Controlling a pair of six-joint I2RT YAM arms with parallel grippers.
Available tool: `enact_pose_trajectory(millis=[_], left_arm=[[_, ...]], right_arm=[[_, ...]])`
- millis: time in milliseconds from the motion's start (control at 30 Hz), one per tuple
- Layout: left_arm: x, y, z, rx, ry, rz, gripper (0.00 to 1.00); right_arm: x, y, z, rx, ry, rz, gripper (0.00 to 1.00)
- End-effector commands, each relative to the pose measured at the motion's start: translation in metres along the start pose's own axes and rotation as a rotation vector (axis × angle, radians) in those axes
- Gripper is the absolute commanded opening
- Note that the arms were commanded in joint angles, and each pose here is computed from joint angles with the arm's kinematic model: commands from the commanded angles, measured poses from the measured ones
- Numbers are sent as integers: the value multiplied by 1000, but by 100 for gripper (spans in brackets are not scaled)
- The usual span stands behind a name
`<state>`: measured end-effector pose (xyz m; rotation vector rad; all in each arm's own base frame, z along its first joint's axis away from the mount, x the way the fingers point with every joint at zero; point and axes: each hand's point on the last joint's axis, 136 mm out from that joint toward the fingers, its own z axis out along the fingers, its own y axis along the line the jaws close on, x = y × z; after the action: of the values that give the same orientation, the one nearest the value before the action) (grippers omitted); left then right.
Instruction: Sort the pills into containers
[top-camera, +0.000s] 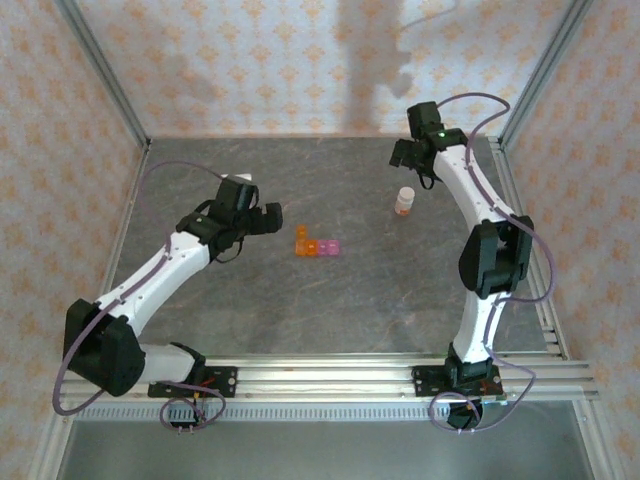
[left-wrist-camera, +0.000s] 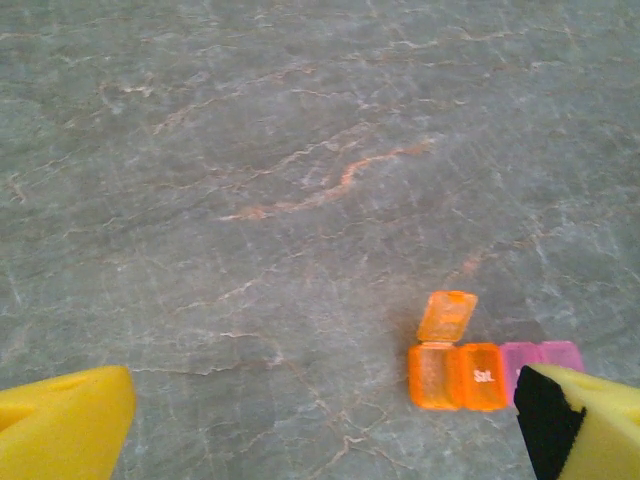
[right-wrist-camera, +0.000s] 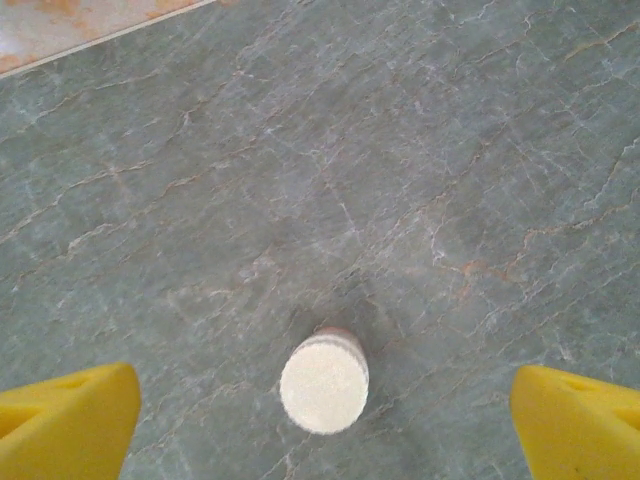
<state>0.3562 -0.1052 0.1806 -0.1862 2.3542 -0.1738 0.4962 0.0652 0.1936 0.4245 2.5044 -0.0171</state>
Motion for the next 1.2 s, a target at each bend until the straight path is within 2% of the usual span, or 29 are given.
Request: enact_pose_trajectory(millis=[0,100,367,667,900,1000,1167], left_arm=[[-18,15,-8,-32,-148,-98,100],[-18,20,-11,-18,-150,-116,100],[-15,18,-11,-22,-31,-63,100],[-15,7,-9,41,-21,-53,100],[-12,4,-6,58,-12,-53,100],[-11,4,-5,63,-8,-53,100],[-7,5,-3,60,-3,-55,100]], right_arm=[[15,-1,19,36,93,-38,92],[20,1,33,34,141,-61,88],[48,-2,65,59,244,-99,80],[74,-5,82,55,304,-112,72],[81,-6,93,61,320,-121,65],[81,-5,95,61,321,-128,57],[78,-2,92,44,320,-136,37]])
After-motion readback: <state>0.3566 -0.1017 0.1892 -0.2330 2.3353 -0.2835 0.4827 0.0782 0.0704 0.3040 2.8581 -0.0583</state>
